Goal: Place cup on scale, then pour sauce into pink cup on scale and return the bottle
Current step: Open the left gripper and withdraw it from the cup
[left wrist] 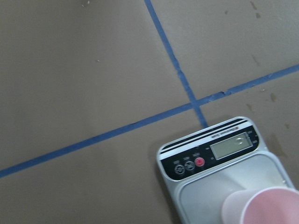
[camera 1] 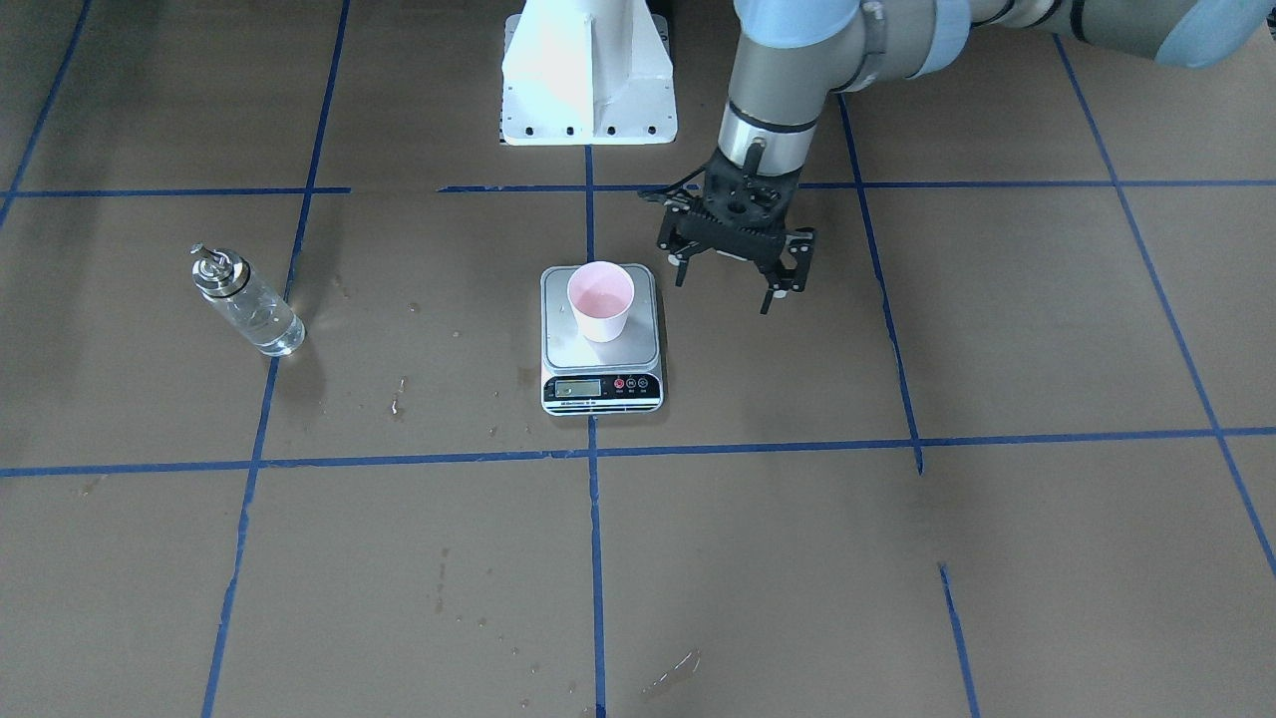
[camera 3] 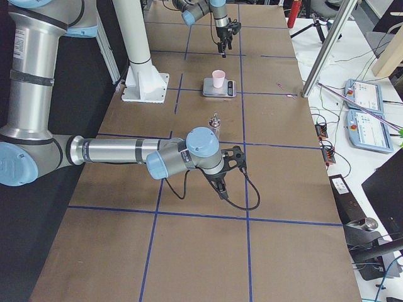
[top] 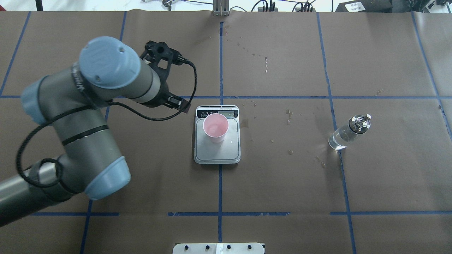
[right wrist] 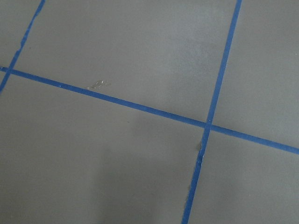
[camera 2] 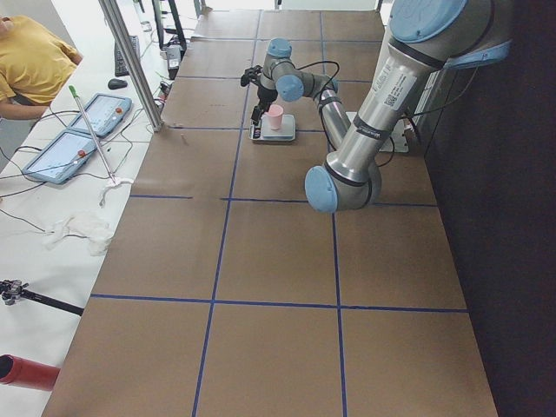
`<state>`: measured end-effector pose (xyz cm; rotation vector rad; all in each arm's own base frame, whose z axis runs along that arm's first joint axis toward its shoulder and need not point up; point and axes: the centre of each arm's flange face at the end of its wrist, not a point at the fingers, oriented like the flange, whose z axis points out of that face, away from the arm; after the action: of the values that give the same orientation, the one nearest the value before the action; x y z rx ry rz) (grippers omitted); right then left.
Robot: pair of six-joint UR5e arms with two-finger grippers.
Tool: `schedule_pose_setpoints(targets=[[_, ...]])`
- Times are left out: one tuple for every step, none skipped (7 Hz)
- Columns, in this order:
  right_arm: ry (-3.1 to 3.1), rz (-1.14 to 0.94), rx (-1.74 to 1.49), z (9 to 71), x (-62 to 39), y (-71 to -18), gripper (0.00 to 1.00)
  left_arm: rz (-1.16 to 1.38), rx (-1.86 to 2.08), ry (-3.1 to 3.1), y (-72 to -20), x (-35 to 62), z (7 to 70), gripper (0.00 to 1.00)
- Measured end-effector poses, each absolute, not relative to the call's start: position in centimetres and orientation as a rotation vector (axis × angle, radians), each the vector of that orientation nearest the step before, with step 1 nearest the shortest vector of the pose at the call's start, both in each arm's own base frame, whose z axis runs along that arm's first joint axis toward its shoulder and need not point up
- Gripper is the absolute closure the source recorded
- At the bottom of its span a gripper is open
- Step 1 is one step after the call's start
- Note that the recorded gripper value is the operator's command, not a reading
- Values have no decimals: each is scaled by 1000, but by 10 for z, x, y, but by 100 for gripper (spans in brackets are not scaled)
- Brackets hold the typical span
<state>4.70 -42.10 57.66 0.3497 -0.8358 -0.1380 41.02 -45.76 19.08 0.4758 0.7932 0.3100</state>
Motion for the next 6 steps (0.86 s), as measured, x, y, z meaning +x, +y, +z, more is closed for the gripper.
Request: schedule_pose_setpoints(targets=[[-852,-103,341,556,37,-416,0,369,521,744,-460,361,217,0],[-874,-71,324,531,20,-411,0,426,541,680,-477,305,251,0],[-905,-44,305,501,-2,-406,0,485,543,612,-504,237,293,0],[-937,-22,279,469,-29,-398,0,562,527,551,-536,157,345,0],[-954,-5,254,442,-56,-390,0,600,482,544,-560,84,401,0],[-945,17,233,419,-90,-380,0,572,409,584,-570,26,463,0]])
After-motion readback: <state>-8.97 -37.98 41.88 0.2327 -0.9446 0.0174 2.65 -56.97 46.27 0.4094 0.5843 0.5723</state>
